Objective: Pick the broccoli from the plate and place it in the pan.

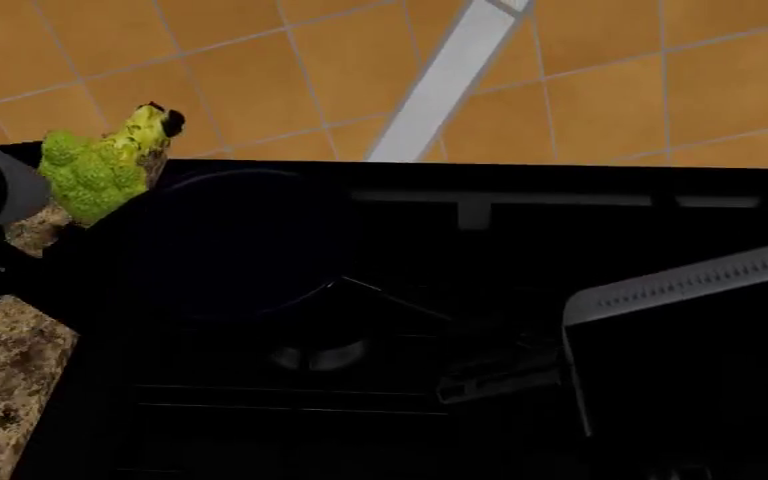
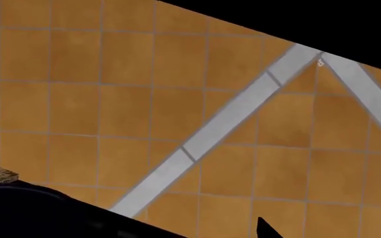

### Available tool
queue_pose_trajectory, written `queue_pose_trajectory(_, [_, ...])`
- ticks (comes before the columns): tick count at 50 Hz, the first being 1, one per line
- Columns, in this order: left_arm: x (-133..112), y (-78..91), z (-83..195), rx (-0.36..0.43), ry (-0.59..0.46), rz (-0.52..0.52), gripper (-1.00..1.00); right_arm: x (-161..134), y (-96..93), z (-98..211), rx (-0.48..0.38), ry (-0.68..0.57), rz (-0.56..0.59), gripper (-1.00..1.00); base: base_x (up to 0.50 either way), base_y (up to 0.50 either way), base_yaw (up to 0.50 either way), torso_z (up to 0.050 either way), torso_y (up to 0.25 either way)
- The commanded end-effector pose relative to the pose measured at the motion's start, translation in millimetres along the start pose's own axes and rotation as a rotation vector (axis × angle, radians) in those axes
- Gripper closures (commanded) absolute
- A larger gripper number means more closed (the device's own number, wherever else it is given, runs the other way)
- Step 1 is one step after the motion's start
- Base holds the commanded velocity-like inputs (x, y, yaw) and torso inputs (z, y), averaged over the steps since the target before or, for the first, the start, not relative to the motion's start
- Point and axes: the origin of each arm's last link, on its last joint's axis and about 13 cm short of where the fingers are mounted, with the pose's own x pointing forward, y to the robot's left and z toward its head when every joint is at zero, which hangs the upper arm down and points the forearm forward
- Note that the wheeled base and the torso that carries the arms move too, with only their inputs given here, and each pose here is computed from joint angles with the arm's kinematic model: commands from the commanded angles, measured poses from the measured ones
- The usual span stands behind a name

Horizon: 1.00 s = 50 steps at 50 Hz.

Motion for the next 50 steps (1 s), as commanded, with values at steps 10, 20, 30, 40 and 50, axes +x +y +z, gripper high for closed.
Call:
queue_pose_trajectory(10, [150.2,52.7,-15.7,0.042,0.215,0.045,1.00,-0.3,7.1,-9.3,0.072,0.020,0.003,-1.00,0.00,0.00,0.00,0.000,0.000])
queue_pose_trajectory(20, [161.2,33.0,-50.5,0.067,0.311,0.000,1.00,-5.6,8.6,-11.5,0.083,0.030,-0.003,-1.00,0.00,0.00,0.00,0.000,0.001])
queue_pose_trajectory(30, [161.3,12.1,-85.2,0.067,0.383,-0.077,1.00,-11.1,10.0,-9.5,0.094,0.041,-0.007,-1.00,0.00,0.00,0.00,0.000,0.000])
queue_pose_trajectory(40, [160.6,9.3,-90.8,0.061,0.394,-0.087,1.00,-10.7,10.7,-11.6,0.098,0.047,-0.006,-1.00,0.00,0.00,0.00,0.000,0.000])
queue_pose_trajectory(50, [161.2,10.8,-86.9,0.061,0.387,-0.082,-1.00,-11.0,11.3,-12.5,0.104,0.051,-0.009,-1.00,0.00,0.00,0.00,0.000,0.000])
